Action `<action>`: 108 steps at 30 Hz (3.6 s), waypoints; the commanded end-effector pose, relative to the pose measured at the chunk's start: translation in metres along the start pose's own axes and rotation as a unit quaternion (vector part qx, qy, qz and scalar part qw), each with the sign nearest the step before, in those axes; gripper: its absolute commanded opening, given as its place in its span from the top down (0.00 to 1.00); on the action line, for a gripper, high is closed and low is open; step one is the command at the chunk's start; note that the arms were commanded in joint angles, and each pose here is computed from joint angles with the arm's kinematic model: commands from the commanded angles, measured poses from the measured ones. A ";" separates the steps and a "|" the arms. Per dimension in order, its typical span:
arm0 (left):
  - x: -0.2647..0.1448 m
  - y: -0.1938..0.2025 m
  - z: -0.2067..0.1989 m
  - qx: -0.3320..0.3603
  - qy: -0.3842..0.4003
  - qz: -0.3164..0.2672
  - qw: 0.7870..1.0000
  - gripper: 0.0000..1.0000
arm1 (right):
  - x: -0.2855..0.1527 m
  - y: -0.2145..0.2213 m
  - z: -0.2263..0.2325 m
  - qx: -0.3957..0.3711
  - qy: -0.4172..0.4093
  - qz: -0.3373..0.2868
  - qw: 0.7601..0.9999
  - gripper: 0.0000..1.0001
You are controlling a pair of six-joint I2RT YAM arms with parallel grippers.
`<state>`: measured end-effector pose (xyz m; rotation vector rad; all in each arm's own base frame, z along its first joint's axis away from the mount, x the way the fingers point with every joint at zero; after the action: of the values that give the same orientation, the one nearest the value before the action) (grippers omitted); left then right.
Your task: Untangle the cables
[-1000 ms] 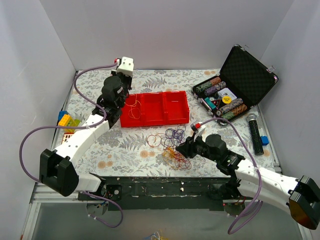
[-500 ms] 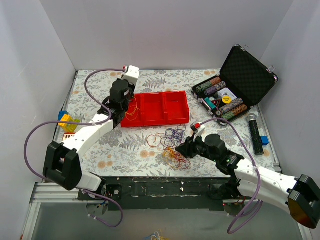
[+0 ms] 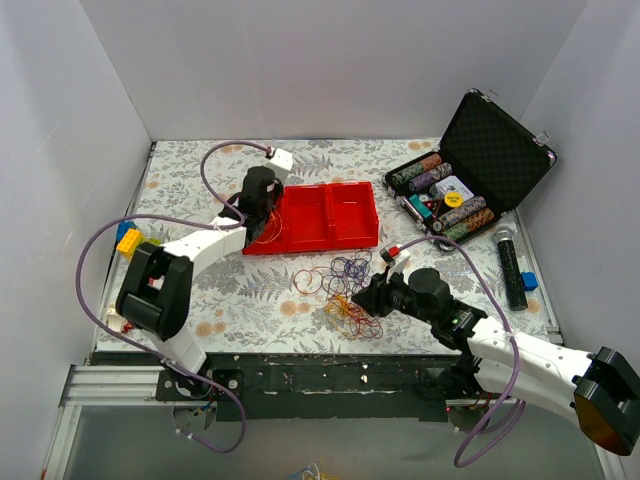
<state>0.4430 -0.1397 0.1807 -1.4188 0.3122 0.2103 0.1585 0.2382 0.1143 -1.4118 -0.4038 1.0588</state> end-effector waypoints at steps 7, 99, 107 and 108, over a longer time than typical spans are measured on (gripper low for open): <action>0.035 0.024 0.024 0.050 -0.044 0.022 0.998 1.00 | 0.003 -0.008 -0.001 0.000 0.007 -0.012 1.000 0.60; -0.234 -0.015 -0.152 0.160 0.482 0.152 0.848 0.93 | -0.007 -0.131 0.009 -0.102 -0.008 -0.166 0.981 0.12; -0.254 -0.070 -0.160 0.138 0.482 0.106 0.858 0.94 | 0.019 -0.126 0.020 -0.096 -0.055 -0.147 0.983 0.11; -0.256 -0.078 -0.160 0.133 0.482 0.098 0.860 0.94 | 0.021 -0.121 0.020 -0.091 -0.058 -0.142 0.984 0.11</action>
<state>0.2142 -0.2975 0.2854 -1.0562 1.3121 -0.3730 0.1961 0.2752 0.2040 -1.4547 -0.6827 0.9019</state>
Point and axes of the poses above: each gripper's point midway between its finger pads, its own x axis out along the fingers, its own z axis along the line the jaws close on, y = z × x, the point moved 2 cm from there along -x, back along the fingers, and after that the axes turned 15 degrees about -x, right-handed, at the moved point
